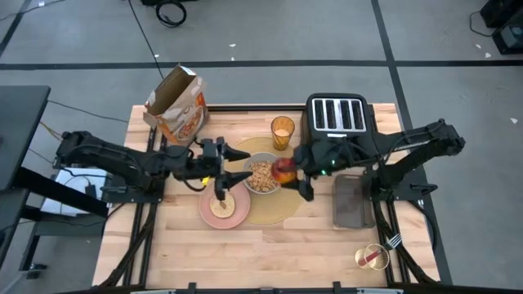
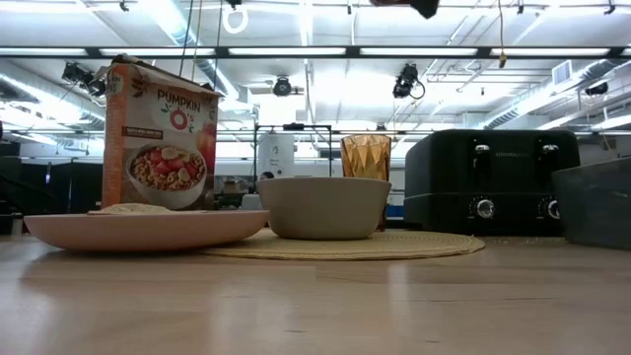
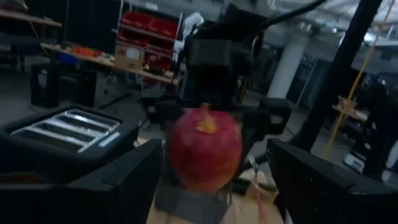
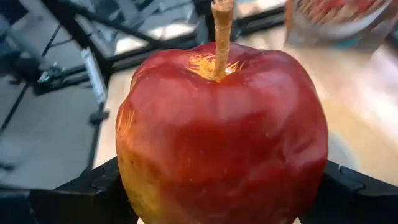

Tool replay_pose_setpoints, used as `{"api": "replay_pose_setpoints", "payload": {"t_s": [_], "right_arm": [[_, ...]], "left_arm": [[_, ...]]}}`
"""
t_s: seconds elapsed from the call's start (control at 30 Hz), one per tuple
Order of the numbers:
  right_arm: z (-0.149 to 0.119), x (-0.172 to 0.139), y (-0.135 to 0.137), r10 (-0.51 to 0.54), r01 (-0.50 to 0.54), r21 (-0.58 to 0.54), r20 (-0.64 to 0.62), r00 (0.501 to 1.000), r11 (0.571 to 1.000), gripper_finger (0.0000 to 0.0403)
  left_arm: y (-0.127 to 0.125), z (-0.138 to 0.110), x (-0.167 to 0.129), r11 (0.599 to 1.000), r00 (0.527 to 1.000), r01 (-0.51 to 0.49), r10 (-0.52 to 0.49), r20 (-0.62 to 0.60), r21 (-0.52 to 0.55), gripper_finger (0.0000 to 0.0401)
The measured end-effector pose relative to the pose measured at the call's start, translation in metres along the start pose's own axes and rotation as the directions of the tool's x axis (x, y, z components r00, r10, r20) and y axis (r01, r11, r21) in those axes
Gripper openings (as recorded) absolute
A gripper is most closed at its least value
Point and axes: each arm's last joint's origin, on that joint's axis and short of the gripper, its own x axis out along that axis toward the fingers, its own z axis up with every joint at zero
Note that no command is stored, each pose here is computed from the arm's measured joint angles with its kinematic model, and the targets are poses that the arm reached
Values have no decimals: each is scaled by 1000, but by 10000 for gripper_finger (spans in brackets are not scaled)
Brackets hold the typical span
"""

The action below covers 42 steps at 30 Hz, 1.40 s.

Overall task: Arrange a breakfast setting
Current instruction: Put the apple on the brown place mat

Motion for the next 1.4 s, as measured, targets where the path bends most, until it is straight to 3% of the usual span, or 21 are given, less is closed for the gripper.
{"api": "replay_pose_setpoints", "payload": {"t_s": [0.2,0.4,0.57,0.8,1.27,1.4], "right_arm": [[3,16,-13,-66,66,-82,4,998,994,325],[10,39,-9,-10,17,-93,78,997,996,325],[7,49,-9,-14,20,-101,62,998,995,325],[7,58,-9,-18,26,-102,80,997,994,325],[9,64,-13,-55,64,-81,109,993,995,325],[9,65,-14,-60,67,-63,112,992,996,325]], "left_arm": [[6,-7,19,1000,997,-13,13,81,-2,292],[16,-21,31,1000,999,-5,5,34,5,292],[15,-22,33,1000,999,27,-26,32,-16,273],[16,-25,33,998,1000,18,-19,4,60,191],[17,-26,33,995,1000,9,-8,-12,95,39],[17,-25,33,990,1000,11,-9,-10,139,19]]}}
